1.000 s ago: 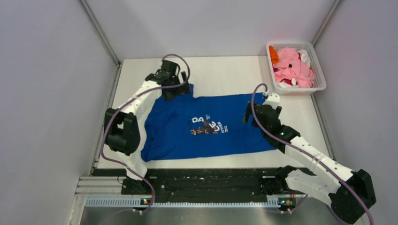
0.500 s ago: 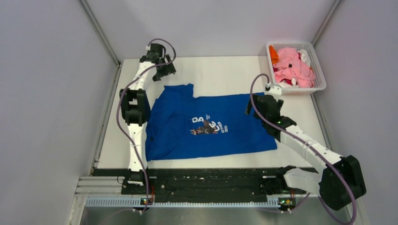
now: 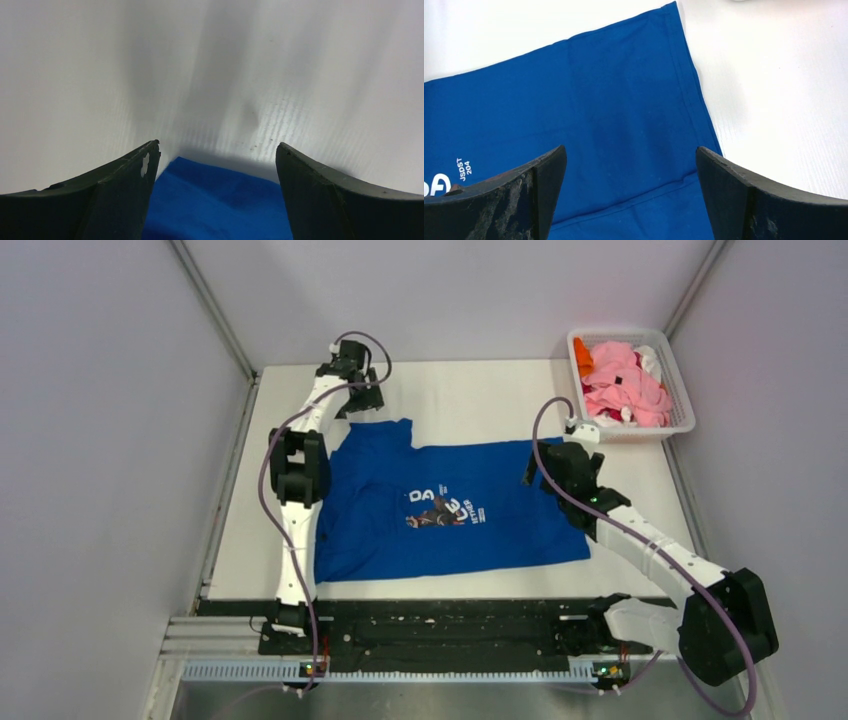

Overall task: Fold and stack the t-shirts
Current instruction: Grab the side of the flattened tshirt furthest away from the robot with both arms

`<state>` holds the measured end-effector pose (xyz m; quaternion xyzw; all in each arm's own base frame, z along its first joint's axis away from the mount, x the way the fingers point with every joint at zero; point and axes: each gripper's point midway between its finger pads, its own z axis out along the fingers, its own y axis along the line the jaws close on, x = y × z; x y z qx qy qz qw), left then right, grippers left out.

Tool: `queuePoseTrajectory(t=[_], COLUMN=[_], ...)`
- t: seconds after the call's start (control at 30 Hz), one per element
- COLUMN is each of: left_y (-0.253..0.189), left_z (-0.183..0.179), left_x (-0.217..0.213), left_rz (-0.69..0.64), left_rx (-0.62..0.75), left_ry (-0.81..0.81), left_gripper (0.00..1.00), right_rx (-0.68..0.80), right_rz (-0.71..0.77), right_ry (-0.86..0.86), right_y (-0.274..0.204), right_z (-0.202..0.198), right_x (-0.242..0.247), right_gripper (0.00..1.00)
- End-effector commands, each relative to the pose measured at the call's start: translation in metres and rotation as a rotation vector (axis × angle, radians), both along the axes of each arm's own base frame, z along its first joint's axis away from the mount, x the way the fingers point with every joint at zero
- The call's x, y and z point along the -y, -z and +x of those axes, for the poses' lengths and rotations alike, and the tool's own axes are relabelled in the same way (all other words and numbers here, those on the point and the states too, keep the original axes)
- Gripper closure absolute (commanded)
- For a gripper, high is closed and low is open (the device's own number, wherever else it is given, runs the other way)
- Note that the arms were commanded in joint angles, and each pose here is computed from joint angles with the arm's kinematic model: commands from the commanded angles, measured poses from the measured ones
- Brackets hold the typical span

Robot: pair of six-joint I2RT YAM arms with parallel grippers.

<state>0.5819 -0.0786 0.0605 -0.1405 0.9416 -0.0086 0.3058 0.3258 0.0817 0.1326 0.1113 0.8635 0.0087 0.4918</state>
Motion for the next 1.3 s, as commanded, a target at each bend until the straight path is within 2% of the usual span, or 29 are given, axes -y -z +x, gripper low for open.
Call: queuePoseTrajectory(t=[0.0, 0.23, 0.43, 0.63, 0.73, 0.93, 1.13, 1.27], left_y=[-0.013, 0.009, 0.024, 0.036, 0.04, 0.029, -0.001, -0.019], left_z=[-0.004, -0.011, -0.017, -0.022, -0.023, -0.02, -0.025, -0.037], left_x=[-0.027, -0.022, -0.033, -0.026, -0.023, -0.017, -0.015, -0.012], left_rz=[0.096, 0.058, 0.077, 0.022, -0.006, -0.042, -0.05, -0.034], left_rx=[0.003, -0.056, -0.083, -0.107, -0.102, -0.079, -0.039, -0.013], left_ry=[-0.068, -0.098, -0.184, -0.212, -0.219, -0.221, -0.205, -0.184], left_gripper=[0.1, 0.17, 0.31, 0.48, 0.61, 1.0, 1.0, 1.0], right_rx=[0.048, 0.044, 0.051, 0.049, 0.042, 0.015, -0.037, -0.139], right_rz=[0.015, -0.015, -0.01, -0.015, -0.029, -0.056, -0.115, -0.146], right_ry=[0.002, 0.041, 0.04, 0.047, 0.055, 0.076, 0.112, 0.174], right_y=[-0.017, -0.017, -0.024, -0.022, -0.021, -0.017, -0.018, 0.007], right_z=[0.012, 0.02, 0.024, 0.019, 0.018, 0.031, 0.083, 0.126], right_x=[-0.002, 0.005, 0.004, 0.008, 0.011, 0.019, 0.031, 0.044], right_gripper=[0.01, 0.01, 0.01, 0.01, 0.01, 0.01, 0.01, 0.03])
